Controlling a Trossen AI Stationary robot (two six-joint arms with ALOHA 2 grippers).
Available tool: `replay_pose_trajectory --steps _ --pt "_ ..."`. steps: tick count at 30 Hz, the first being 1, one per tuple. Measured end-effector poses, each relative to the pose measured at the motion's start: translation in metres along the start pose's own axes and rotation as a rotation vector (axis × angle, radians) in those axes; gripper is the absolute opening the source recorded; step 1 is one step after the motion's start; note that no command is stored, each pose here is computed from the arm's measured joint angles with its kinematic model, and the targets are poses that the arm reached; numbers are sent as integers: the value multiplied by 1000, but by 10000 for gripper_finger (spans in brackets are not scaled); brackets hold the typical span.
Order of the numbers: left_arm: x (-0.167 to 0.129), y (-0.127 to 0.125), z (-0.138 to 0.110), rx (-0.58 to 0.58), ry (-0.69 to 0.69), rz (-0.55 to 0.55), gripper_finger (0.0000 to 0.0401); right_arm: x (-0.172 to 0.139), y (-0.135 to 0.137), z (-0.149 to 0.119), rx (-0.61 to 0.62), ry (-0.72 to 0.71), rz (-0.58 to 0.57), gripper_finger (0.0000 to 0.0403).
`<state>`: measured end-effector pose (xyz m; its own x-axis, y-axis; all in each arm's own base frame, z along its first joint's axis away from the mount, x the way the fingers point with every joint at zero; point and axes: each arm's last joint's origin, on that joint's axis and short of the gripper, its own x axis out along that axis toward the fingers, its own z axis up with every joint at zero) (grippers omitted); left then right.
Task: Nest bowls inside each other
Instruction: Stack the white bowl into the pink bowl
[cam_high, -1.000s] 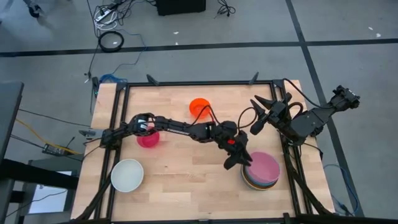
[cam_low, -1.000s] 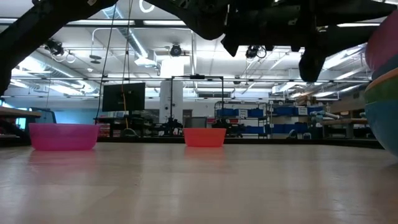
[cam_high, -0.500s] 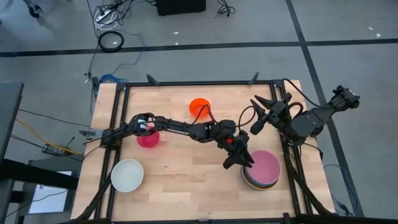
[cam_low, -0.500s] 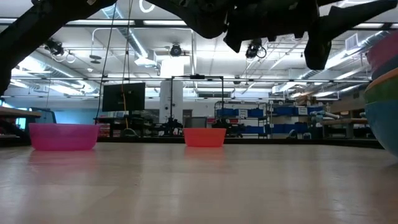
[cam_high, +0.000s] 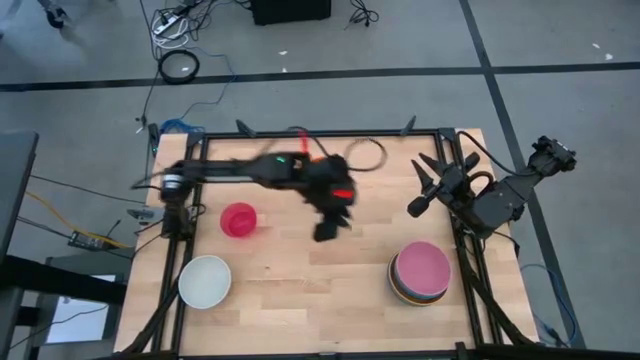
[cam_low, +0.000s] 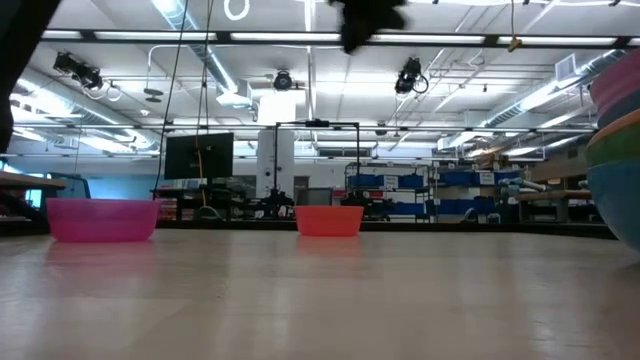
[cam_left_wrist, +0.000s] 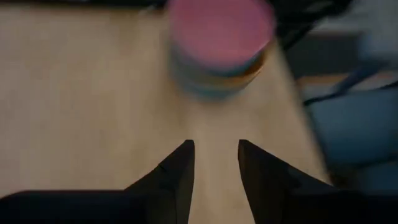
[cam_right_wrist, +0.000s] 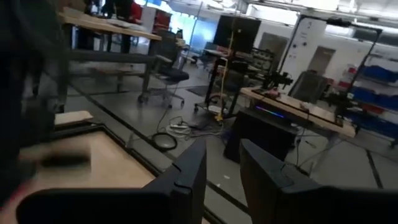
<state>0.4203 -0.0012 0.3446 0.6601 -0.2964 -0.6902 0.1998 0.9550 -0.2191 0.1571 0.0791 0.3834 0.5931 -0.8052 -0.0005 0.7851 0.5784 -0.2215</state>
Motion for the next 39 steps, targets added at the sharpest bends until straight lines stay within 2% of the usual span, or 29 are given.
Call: replay_pose_trajectory --steps 2,5,8,11,14,20,24,29,33,39 --pt "-28 -12 -9 -10 91 114 133 -1 0 1 2 -1 3 84" --pt "-55 -29 -23 -59 195 233 133 -1 2 1 0 0 0 81" --pt "-77 -45 -31 -94 227 322 133 -1 6 0 -24 -2 15 78" --pt "-97 -62 -37 -118 219 387 133 -2 13 -3 -58 -9 98 78" --pt "-110 -77 -43 -149 219 437 133 -2 24 -9 -75 -4 229 77" --pt "-130 -104 -59 -242 234 469 133 3 39 -27 7 120 452 77" --pt "-132 -117 -70 -308 310 495 133 9 39 -39 48 208 413 74" --pt "-126 -124 -81 -350 337 490 133 23 33 -47 42 235 265 70" --pt "-125 -119 -100 -369 387 522 133 38 26 -48 21 239 166 60" --pt "-122 -107 -140 -392 443 647 133 65 16 -53 3 299 70 41"
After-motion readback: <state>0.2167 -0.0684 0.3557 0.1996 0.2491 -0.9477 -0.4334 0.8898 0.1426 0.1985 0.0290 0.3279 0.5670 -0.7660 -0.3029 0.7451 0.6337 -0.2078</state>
